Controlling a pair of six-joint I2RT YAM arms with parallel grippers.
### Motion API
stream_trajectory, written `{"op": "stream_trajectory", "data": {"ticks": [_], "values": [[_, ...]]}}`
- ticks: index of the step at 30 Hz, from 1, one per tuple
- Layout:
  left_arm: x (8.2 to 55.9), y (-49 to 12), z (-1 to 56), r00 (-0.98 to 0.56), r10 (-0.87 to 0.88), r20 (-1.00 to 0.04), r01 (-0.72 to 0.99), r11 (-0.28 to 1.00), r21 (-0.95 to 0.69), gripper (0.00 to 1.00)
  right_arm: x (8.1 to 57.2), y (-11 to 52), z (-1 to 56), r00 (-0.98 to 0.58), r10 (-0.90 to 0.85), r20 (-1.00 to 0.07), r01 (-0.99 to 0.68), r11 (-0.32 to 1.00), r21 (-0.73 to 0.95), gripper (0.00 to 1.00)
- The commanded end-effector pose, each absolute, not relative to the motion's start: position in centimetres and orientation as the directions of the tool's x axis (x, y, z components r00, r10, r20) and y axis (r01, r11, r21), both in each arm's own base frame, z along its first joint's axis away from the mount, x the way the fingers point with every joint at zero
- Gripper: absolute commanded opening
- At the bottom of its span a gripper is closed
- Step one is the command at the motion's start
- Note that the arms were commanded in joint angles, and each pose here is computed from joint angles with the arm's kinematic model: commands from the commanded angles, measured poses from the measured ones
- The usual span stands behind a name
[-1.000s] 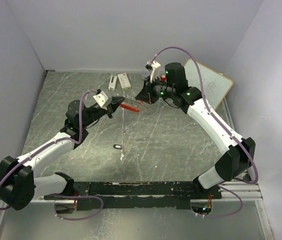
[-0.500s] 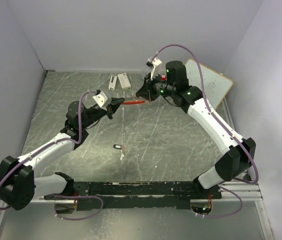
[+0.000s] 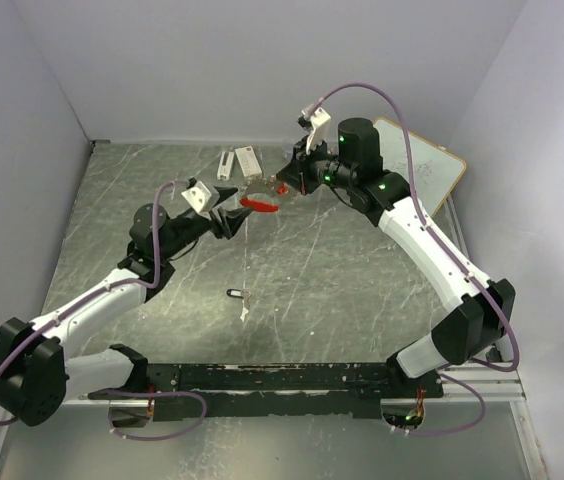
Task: Put the keys on the keyring
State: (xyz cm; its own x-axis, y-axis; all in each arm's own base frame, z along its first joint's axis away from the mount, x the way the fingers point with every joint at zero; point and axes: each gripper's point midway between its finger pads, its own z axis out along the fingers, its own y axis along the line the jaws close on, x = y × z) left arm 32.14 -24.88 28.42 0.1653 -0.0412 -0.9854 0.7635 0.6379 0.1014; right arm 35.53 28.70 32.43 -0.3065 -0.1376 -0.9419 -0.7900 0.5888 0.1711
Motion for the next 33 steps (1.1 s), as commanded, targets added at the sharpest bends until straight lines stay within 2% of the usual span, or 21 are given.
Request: {"op": "stream_trajectory", "data": {"ticks": [1, 16, 24, 33], "values": [[32.0, -23.7, 31.2, 0.233, -0.082, -0.969, 0.724, 0.68, 0.117, 0.68, 35.8, 28.1, 36.4, -0.165, -0.122, -0.979, -0.803, 0.593, 0.062, 0.0], [33.2, -26.0, 35.6, 0.303, -0.116, -0.946, 0.767, 0.618, 0.17, 0.67, 34.9, 27.1, 35.5, -0.156, -0.185, -0.97, -0.807, 0.59, 0.017, 0.0], [32.5, -28.8, 35.0, 0.313, -0.126, -0.941, 0.855, 0.469, 0.221, 0.63, 34.1, 27.3, 35.1, -0.157, -0.192, -0.969, -0.829, 0.559, 0.023, 0.0], [31.8, -30.4, 34.5, 0.317, -0.146, -0.937, 0.898, 0.365, 0.247, 0.61, 33.6, 27.5, 34.6, -0.159, -0.197, -0.967, -0.843, 0.537, 0.029, 0.0]]}}
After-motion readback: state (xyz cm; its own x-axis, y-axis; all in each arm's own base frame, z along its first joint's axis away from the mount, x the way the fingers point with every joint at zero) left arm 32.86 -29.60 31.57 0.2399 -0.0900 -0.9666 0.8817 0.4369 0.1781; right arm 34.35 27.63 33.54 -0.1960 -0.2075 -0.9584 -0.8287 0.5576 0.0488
